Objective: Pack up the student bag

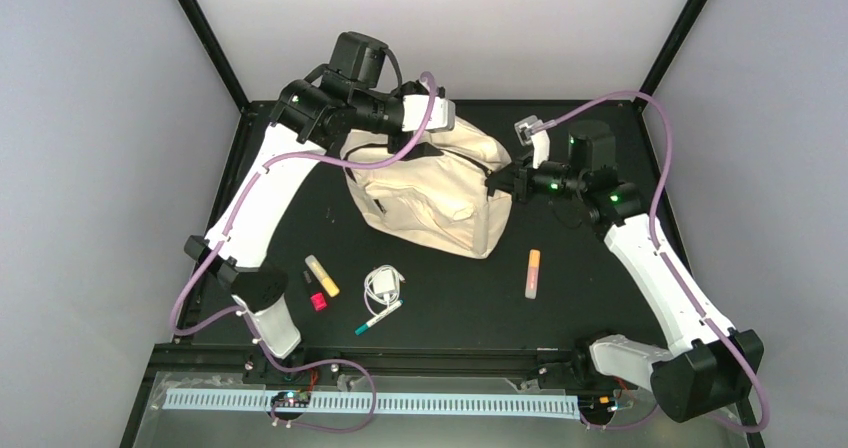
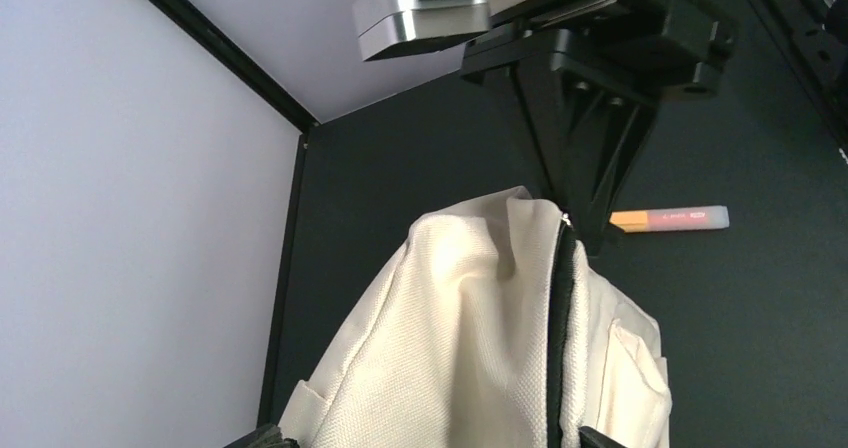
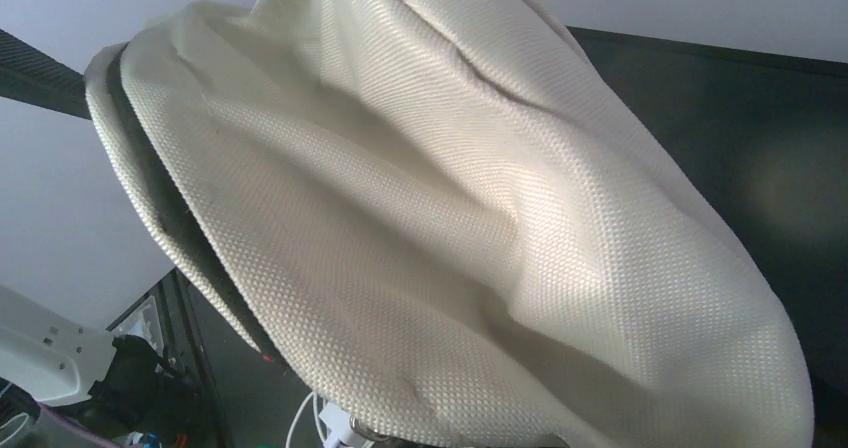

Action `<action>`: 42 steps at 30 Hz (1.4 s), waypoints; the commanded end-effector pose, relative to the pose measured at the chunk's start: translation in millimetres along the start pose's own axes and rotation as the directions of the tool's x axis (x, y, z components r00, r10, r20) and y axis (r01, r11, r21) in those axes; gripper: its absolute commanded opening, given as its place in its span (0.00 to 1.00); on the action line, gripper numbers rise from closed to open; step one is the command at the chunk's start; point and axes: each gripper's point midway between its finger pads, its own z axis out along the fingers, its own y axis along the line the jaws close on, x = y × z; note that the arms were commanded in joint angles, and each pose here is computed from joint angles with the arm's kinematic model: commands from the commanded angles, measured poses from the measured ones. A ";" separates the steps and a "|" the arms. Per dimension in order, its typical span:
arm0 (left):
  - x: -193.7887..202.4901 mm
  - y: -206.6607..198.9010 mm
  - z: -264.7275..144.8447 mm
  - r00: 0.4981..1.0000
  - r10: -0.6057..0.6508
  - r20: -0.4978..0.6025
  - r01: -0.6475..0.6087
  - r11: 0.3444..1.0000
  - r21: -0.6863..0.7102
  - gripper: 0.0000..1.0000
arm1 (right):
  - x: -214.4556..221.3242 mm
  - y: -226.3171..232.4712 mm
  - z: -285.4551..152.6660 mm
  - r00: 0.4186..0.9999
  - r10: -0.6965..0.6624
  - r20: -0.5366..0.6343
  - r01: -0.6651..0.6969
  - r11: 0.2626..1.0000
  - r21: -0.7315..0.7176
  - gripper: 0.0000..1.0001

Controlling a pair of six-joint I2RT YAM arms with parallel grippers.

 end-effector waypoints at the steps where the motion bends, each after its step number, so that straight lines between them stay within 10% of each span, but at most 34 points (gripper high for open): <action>1: -7.6 4.3 2.2 0.998 -0.061 0.011 0.061 0.998 -0.004 0.78 | -0.3 10.5 -8.6 0.999 -0.042 0.001 0.042 0.999 -0.003 0.01; 13: -49.8 -22.8 -25.8 0.972 -0.188 0.143 0.171 0.978 0.119 0.93 | 5.4 5.4 -5.5 0.999 -0.037 -0.015 0.037 0.999 0.008 0.01; 21: 44.7 1.8 39.5 0.956 -0.248 -0.159 0.240 0.969 -0.066 0.65 | 7.5 3.5 -5.7 0.999 -0.037 -0.013 0.037 0.999 0.016 0.01; 28: 39.7 -52.0 46.3 0.985 -0.118 -0.129 0.131 0.987 0.092 0.97 | 10.3 -4.2 -4.7 0.999 -0.033 -0.015 0.034 0.998 0.052 0.01; 37: 57.8 -58.4 66.5 0.984 0.018 -0.179 -0.006 0.998 0.066 0.99 | 1.5 8.6 -11.5 0.999 -0.045 0.016 0.044 0.999 0.018 0.01; 39: 58.7 -54.0 72.0 0.978 0.060 -0.202 -0.054 0.998 0.035 0.91 | 0.7 9.9 -13.3 0.999 -0.046 0.021 0.046 0.999 0.020 0.01; 42: 56.7 -43.8 72.1 0.968 0.069 -0.242 -0.075 0.997 -0.016 0.47 | 3.3 8.3 -15.2 0.999 -0.042 0.021 0.041 0.998 0.036 0.01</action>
